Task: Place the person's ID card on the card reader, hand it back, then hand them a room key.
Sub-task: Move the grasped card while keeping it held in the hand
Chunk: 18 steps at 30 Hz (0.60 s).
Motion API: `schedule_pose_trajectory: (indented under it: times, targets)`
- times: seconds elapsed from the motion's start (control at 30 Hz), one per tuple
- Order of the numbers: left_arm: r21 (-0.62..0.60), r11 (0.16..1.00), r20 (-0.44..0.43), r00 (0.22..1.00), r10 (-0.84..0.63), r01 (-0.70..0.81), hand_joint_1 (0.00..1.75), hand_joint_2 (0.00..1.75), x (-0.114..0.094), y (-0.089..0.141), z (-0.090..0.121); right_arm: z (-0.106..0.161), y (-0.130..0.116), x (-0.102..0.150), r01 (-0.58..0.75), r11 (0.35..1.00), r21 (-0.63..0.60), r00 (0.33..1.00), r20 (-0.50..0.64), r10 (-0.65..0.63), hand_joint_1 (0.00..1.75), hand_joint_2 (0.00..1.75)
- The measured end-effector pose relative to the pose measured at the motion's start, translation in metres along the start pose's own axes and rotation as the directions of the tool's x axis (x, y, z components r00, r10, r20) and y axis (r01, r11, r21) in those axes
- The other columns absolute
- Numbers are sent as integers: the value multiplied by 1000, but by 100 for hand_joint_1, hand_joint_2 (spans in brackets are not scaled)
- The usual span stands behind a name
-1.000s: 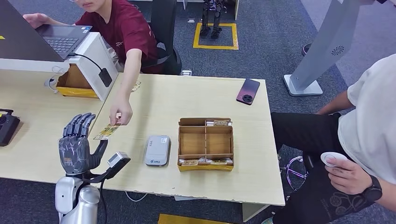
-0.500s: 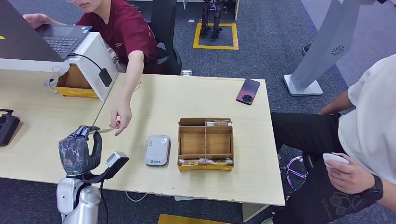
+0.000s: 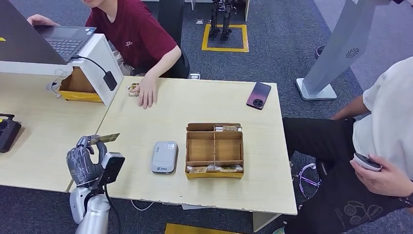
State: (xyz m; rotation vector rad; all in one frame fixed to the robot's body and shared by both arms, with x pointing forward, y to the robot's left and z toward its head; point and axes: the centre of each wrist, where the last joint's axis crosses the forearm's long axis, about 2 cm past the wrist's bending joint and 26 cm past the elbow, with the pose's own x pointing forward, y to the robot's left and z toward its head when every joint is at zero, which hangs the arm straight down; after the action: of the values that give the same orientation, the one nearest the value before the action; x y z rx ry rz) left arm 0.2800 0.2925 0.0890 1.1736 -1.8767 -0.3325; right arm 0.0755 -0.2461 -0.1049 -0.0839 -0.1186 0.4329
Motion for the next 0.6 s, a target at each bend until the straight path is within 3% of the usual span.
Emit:
schedule_pose_trajectory:
  times: [0.13,0.33,0.6]
  targets:
    - [-166,921,-224,923,313,-353,175,175,19,-21,3,0,3,-8,36,999,-7,999,7,-36,0,0]
    - [-336,777,-320,840,437,-532,175,175,37,-31,12,-1,5,-15,72,997,-7,997,-9,-72,0,0]
    - [-416,646,-423,765,485,-640,175,175,41,-32,32,-1,5,-18,96,995,-15,995,-27,-97,0,0]
